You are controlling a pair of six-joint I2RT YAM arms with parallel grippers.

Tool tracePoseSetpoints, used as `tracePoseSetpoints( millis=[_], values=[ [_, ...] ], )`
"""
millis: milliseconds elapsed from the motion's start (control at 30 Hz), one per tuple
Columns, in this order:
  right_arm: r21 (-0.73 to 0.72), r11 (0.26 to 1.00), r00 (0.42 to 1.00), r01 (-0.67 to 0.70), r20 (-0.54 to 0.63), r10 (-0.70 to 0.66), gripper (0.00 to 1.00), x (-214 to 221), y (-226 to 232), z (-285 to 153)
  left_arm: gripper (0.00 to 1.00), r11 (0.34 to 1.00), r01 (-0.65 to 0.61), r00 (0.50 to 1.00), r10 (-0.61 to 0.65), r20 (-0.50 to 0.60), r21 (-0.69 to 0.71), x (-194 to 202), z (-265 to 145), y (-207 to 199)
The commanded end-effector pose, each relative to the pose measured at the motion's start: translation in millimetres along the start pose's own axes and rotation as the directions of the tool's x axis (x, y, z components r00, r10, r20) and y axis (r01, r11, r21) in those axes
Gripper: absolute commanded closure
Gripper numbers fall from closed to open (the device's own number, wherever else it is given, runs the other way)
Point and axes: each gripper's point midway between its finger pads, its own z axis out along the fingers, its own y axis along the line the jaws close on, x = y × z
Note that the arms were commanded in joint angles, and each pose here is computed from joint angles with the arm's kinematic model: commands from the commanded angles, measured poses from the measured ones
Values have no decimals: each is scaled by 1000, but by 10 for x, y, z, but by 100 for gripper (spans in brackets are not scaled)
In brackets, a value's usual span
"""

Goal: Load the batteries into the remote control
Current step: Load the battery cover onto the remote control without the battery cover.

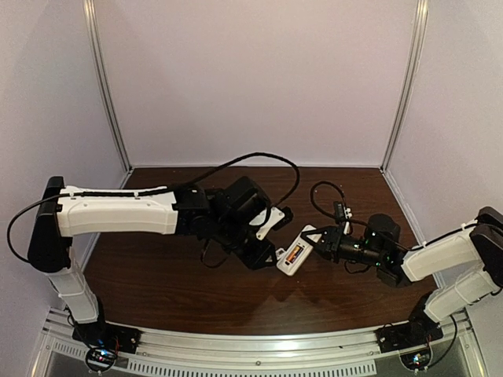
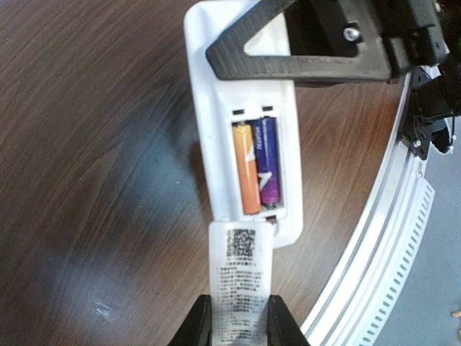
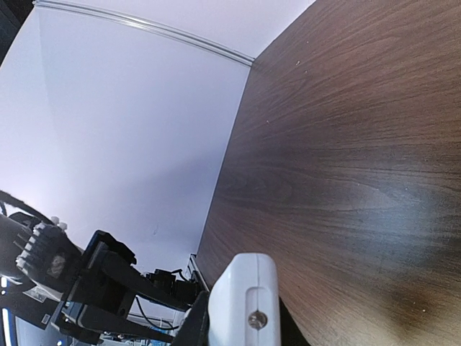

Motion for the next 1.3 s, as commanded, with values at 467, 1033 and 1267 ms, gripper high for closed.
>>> tracePoseSetpoints(
  millis=[467, 1033, 1267],
  values=[
    [10, 999, 993, 36, 108, -37, 100, -36, 102, 35, 81, 999, 47, 998, -47, -46, -15, -168, 171, -72],
    [23, 999, 995, 28, 93, -30, 100, 67, 75, 136, 82, 1000, 20, 998, -20, -53, -10, -213, 258, -90],
    [16, 999, 996, 33, 87, -34, 100, 88, 101, 157, 82, 1000, 17, 998, -17, -66, -6, -198, 327, -89]
  ],
)
